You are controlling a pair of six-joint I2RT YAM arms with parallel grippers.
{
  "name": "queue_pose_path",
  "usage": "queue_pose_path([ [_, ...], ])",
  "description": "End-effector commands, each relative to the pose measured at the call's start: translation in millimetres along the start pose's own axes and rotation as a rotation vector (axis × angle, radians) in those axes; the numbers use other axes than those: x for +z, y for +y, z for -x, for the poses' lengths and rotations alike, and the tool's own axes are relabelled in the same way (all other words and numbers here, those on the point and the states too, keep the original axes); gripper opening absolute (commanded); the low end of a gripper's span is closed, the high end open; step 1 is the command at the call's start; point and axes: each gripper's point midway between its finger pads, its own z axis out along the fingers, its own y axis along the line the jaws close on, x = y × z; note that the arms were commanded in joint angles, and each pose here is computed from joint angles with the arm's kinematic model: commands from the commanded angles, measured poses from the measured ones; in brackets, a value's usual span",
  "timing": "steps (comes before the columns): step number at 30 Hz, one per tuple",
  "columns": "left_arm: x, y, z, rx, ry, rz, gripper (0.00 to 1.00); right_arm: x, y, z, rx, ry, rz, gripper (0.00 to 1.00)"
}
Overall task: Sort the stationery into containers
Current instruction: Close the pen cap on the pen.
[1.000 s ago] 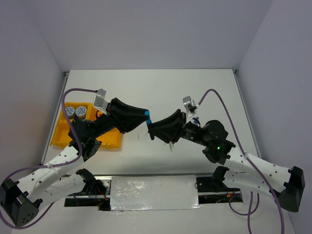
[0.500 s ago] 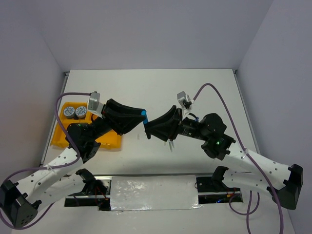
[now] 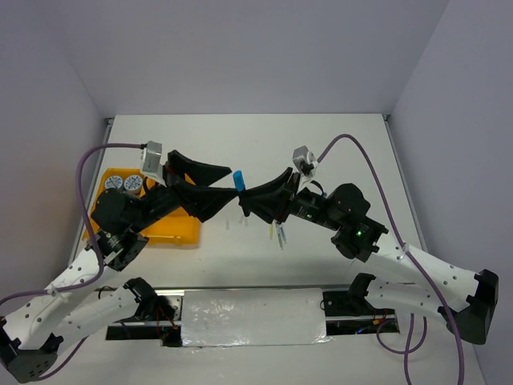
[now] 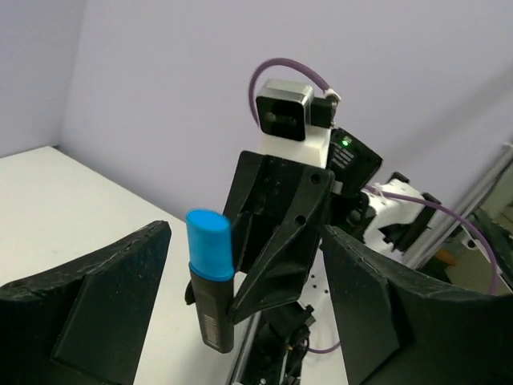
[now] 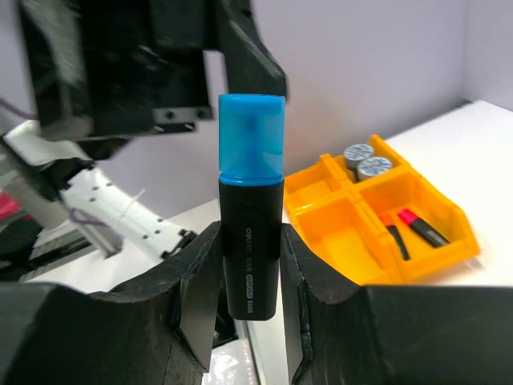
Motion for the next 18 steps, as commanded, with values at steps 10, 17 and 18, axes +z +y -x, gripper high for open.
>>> queue_pose_path([
  [10, -6, 61, 25, 0.079, 0.095, 0.468, 0.92, 12, -37, 29, -0.131, -0.002, -0.35, 0.12],
  [17, 18, 51, 20, 0.059, 0.148, 0.395, 0.94, 20, -47, 25, -0.163, 0.036, -0.439, 0.12],
  [18, 18, 50, 17, 0.057, 0.152, 0.383, 0.94, 20, -47, 27, -0.164, 0.036, -0.442, 0.12],
])
